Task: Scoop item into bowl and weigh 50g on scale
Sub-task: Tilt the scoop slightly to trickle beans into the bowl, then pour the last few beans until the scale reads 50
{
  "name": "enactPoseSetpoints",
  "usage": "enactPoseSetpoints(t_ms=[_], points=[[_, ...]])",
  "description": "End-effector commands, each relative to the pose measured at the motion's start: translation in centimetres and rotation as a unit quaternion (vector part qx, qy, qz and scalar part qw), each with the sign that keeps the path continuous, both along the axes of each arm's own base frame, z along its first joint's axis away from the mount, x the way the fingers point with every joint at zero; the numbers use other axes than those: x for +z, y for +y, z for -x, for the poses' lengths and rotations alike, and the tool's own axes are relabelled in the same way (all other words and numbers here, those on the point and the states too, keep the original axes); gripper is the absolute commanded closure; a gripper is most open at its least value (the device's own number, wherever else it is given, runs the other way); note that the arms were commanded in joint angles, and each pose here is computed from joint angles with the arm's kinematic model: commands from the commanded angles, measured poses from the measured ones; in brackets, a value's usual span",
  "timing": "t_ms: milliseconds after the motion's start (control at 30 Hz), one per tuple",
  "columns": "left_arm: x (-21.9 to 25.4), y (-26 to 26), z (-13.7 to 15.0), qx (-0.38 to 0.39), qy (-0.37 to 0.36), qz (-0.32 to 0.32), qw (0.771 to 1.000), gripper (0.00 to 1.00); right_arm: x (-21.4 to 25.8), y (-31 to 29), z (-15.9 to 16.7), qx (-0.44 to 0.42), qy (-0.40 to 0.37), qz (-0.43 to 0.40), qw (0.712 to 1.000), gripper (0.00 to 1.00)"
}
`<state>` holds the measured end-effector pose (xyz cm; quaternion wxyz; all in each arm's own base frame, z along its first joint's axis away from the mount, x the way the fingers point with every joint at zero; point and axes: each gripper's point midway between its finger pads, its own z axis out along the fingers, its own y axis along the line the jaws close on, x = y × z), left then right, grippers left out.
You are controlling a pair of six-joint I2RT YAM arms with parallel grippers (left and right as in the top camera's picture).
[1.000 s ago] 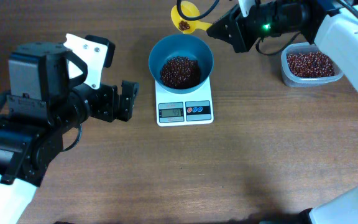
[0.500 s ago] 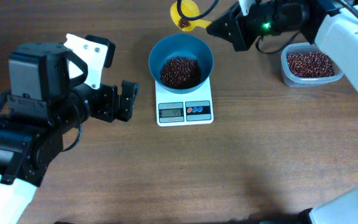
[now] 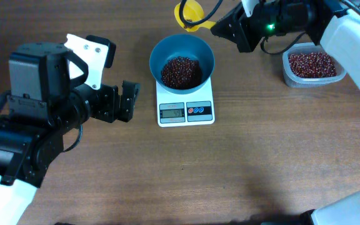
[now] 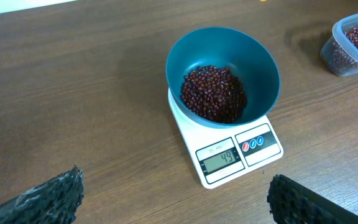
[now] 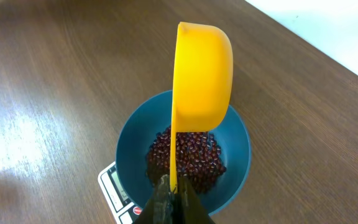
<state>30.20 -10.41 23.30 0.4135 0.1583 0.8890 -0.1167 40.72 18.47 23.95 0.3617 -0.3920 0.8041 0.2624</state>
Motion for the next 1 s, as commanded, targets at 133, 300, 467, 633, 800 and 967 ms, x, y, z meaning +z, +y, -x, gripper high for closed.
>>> enactPoseSetpoints(t_ms=[133, 300, 467, 633, 800, 967], points=[[0.3, -0.1, -0.1, -0.007, -0.006, -0.001, 1.000, 0.01, 1.8, 0.1, 0.5, 0.009, -0.015, -0.013, 1.000, 0.96], [0.3, -0.1, -0.1, -0.007, -0.006, -0.001, 1.000, 0.01, 2.0, 0.4, 0.8, 0.014, -0.006, -0.029, 0.999, 0.96], [0.3, -0.1, -0.1, -0.007, -0.006, -0.001, 1.000, 0.01, 0.6, -0.4, 0.3, -0.007, 0.009, -0.001, 1.000, 0.96], [0.3, -0.1, -0.1, -0.007, -0.006, -0.001, 1.000, 0.01, 1.7, 0.6, 0.7, 0.019, -0.001, -0.034, 0.999, 0.96], [0.3, -0.1, -0.1, -0.007, -0.006, -0.001, 1.000, 0.01, 1.7, 0.6, 0.7, 0.019, -0.001, -0.034, 0.999, 0.96], [0.3, -0.1, -0.1, -0.007, -0.006, -0.001, 1.000, 0.01, 1.7, 0.6, 0.7, 0.016, 0.001, -0.032, 0.999, 0.96]])
